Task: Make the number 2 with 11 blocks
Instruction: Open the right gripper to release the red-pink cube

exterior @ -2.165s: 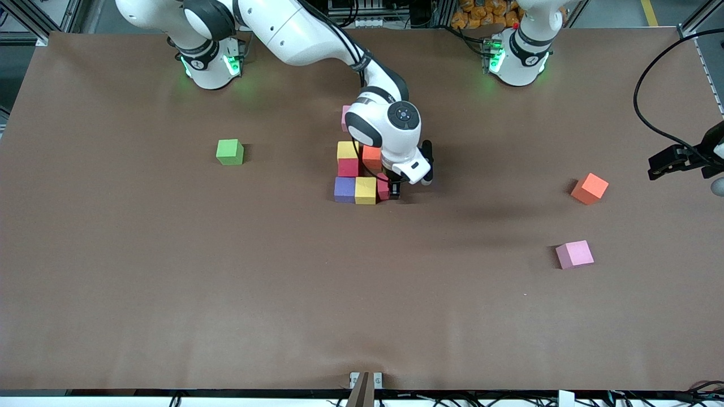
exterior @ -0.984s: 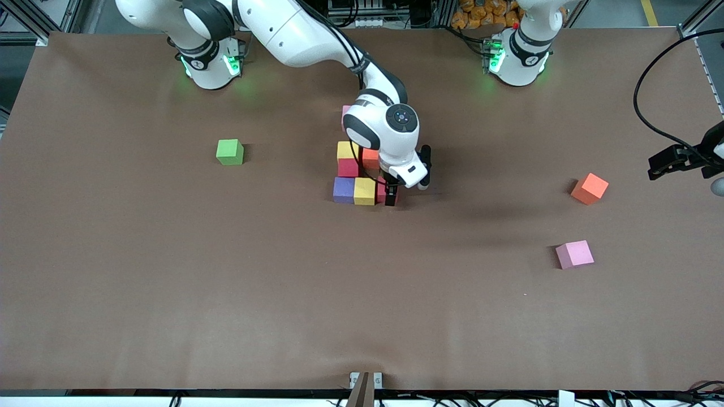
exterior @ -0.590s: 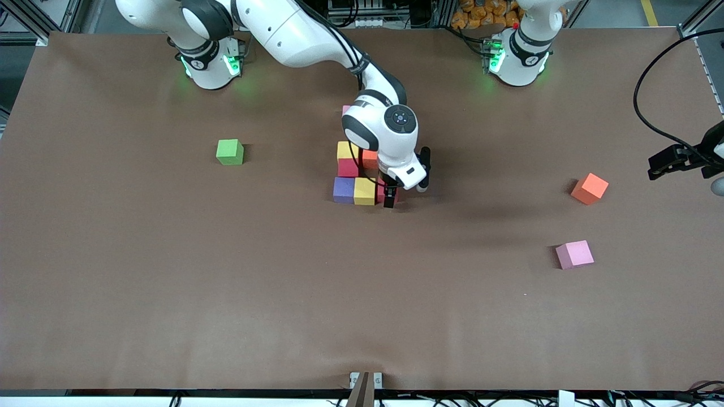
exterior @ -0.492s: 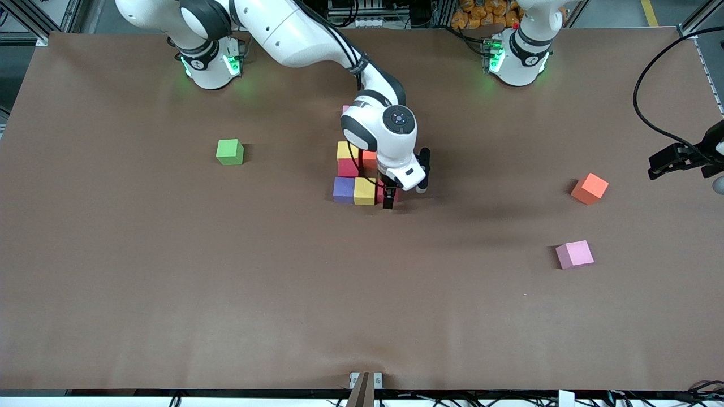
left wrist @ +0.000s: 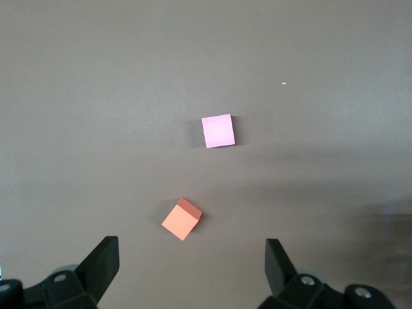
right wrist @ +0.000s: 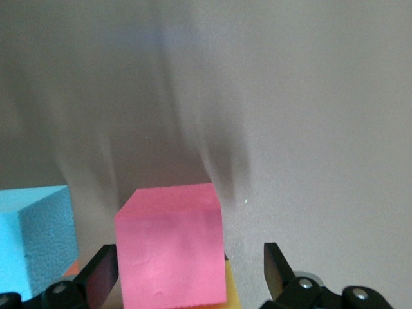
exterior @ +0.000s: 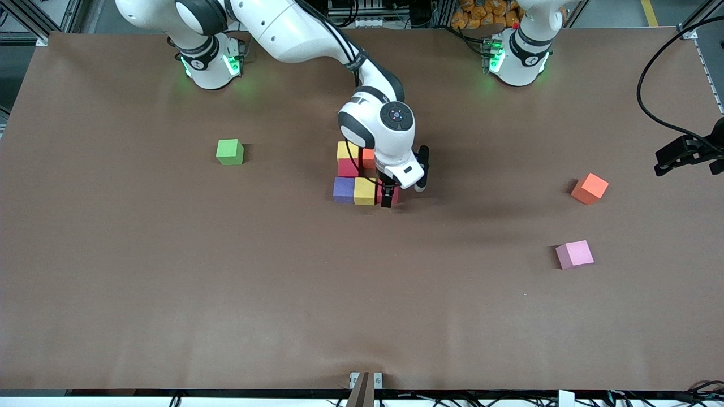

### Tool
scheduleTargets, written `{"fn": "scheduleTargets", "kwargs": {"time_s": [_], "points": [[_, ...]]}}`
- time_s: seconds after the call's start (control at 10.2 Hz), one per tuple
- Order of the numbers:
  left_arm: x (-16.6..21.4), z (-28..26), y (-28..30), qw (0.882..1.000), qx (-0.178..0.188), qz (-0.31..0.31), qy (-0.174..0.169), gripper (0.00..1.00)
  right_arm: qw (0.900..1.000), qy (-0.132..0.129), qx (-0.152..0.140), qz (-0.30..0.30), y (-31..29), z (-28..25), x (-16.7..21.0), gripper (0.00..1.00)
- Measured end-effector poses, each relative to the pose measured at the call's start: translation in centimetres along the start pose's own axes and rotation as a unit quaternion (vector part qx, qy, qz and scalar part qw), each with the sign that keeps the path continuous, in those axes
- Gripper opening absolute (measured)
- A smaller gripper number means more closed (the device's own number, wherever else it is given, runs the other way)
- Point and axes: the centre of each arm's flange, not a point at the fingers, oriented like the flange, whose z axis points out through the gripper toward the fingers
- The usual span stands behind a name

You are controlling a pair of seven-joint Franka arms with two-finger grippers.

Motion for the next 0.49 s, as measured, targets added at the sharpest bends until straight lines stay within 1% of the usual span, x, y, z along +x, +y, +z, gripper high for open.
{"fn": "scheduleTargets", "kwargs": {"time_s": [0.3,0.49], "points": [[-0.2,-0.4,0.6,1.000,-0.021,-0.001,-0.004,1.00,1.000,0.002,-0.001,0.010,1.0,-2.1,-1.4,1.00],[-0.4,-1.1,0.9,1.000,-0.021,0.001,-0.006,1.00,0.999,0.010,0.000,0.033,3.1,-5.3,-3.7,1.00]]}}
